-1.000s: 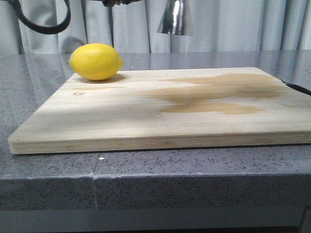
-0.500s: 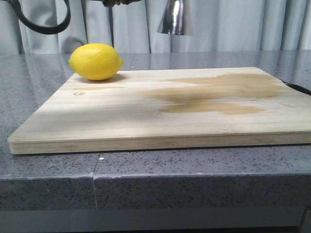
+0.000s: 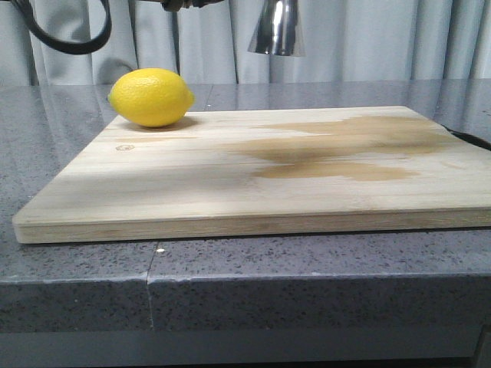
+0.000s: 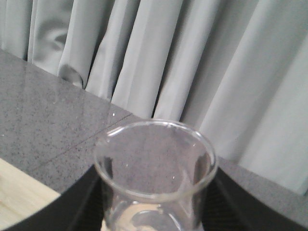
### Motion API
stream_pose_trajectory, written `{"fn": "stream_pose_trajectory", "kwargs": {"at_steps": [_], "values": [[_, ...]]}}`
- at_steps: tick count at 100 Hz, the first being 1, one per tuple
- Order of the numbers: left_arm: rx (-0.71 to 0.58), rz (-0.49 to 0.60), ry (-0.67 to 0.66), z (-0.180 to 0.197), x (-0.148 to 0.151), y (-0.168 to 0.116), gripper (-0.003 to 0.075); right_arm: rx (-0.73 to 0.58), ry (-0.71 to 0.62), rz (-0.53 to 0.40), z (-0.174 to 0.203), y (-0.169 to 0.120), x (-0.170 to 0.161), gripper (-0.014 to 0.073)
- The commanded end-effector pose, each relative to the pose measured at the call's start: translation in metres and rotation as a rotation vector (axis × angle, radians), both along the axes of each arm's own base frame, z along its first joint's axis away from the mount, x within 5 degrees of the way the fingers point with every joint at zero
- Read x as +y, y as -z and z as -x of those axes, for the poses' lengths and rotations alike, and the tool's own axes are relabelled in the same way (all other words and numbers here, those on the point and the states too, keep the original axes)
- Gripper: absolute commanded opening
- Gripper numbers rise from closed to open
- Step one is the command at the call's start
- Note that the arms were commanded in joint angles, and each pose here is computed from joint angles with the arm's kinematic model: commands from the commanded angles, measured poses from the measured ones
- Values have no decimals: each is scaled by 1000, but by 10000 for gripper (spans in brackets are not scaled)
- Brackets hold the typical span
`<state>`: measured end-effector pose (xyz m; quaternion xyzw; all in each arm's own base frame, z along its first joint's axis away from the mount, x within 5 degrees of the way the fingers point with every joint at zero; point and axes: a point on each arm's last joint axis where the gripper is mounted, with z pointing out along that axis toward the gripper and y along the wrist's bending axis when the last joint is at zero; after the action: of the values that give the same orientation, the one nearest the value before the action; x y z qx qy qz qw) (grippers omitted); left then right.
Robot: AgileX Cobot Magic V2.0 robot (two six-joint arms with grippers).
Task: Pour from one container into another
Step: 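Tilt the beaker back upright with the right gripper, then lower the beaker onto the board with the right gripper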
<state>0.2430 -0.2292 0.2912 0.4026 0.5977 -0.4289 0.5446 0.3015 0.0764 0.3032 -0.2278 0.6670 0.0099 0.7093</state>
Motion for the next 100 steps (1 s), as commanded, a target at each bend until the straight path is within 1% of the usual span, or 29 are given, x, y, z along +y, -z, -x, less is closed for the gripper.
{"fn": "stream_pose_trajectory", "kwargs": {"at_steps": [1, 12, 21, 33, 46, 57, 73, 79, 87, 100], "values": [[-44, 121, 25, 7, 1, -29, -19, -106, 19, -91, -6, -7, -6, 255], [-44, 121, 25, 7, 1, -29, -19, -77, 37, -142, -14, 14, -8, 255], [-44, 121, 25, 7, 1, -29, -19, -69, 32, -156, -18, 30, -7, 255], [-44, 121, 25, 7, 1, -29, -19, -41, 24, -209, -22, 50, -6, 255], [-44, 121, 25, 7, 1, -29, -19, -9, 22, -215, -25, 68, -5, 255], [-44, 121, 25, 7, 1, -29, -19, 1, 18, -230, -24, 78, -5, 255], [-44, 121, 25, 7, 1, -29, -19, -20, 12, -252, -18, 88, -6, 255], [-44, 121, 25, 7, 1, -29, -19, -5, 13, -250, -17, 94, -6, 255], [-44, 121, 25, 7, 1, -29, -19, 6, 14, -248, -15, 97, -6, 255], [-44, 121, 25, 7, 1, -29, -19, -12, 9, -256, -12, 97, -7, 255]]}}
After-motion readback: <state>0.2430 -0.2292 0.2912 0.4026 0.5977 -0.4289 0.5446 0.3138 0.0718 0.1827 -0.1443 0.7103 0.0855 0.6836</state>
